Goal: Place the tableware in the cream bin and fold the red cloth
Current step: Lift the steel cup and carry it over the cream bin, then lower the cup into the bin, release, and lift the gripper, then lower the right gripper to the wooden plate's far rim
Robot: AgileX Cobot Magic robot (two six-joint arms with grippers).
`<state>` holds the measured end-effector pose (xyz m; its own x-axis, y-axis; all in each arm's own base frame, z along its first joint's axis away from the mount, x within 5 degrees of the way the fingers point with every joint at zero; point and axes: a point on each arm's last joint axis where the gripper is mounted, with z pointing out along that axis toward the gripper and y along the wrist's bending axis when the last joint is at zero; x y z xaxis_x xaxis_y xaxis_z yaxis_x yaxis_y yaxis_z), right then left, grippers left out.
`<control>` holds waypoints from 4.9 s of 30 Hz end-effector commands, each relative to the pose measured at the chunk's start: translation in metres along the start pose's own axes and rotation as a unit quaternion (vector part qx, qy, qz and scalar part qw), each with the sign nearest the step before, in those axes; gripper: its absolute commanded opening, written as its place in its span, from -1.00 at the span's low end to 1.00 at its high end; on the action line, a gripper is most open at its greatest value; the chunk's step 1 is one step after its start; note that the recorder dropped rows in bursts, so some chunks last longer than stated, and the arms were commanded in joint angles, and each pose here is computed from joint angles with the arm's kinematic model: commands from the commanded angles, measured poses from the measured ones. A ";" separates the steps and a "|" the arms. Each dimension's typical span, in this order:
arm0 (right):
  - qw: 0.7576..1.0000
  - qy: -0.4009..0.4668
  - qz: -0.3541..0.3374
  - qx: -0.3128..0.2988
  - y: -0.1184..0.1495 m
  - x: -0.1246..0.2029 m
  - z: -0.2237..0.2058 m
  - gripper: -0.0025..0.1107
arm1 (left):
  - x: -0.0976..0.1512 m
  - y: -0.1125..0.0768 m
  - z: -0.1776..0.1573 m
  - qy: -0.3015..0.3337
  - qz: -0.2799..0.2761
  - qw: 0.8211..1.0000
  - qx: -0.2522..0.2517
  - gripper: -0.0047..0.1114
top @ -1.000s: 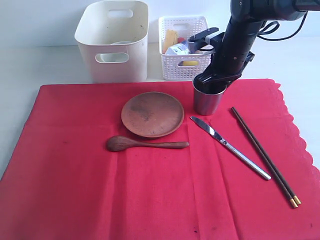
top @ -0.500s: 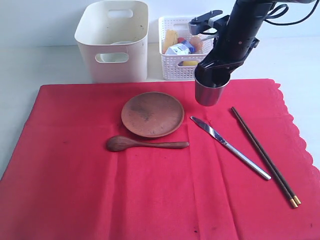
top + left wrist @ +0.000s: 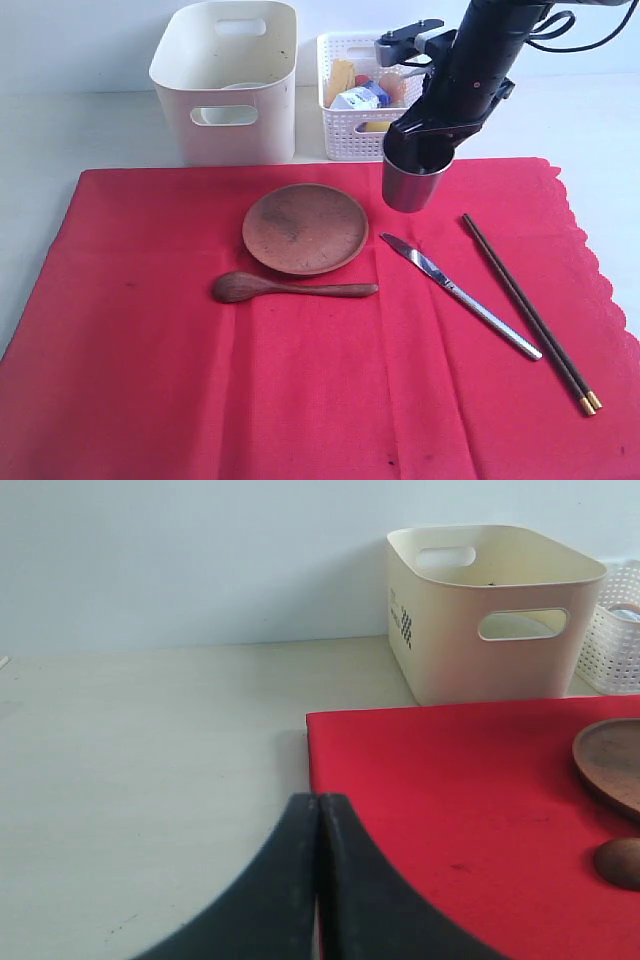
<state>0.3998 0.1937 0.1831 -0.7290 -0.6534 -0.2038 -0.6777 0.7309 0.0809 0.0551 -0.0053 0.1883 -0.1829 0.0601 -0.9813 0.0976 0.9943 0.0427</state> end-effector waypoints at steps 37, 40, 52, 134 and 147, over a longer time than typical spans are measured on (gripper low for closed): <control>0.917 -0.325 0.033 -0.230 0.057 -0.074 -0.068 -0.96 | -0.001 0.000 -0.001 -0.005 -0.006 1.000 0.001 -0.90; 0.914 -0.349 0.033 -0.204 0.063 -0.081 -0.063 -0.96 | -0.001 0.000 -0.001 -0.005 -0.006 1.000 0.001 -0.90; 0.904 -0.412 0.057 -0.098 0.068 -0.104 -0.016 -0.96 | -0.001 0.000 -0.001 -0.005 -0.006 1.000 0.001 -0.90; 0.978 -0.202 -0.019 0.057 0.035 -0.023 -0.144 -0.96 | -0.001 0.000 -0.001 -0.005 -0.006 1.000 0.001 -0.90; 0.993 -0.108 -0.033 0.024 0.034 0.003 -0.068 -0.96 | -0.001 0.000 -0.001 -0.005 -0.006 1.000 0.001 -0.90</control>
<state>0.3662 0.2039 0.2655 -0.6331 -0.6526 -0.4163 -0.7174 0.6967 -0.0013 0.0551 -0.0053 0.1883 -0.1829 0.0601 -0.9813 0.0976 0.9943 0.0427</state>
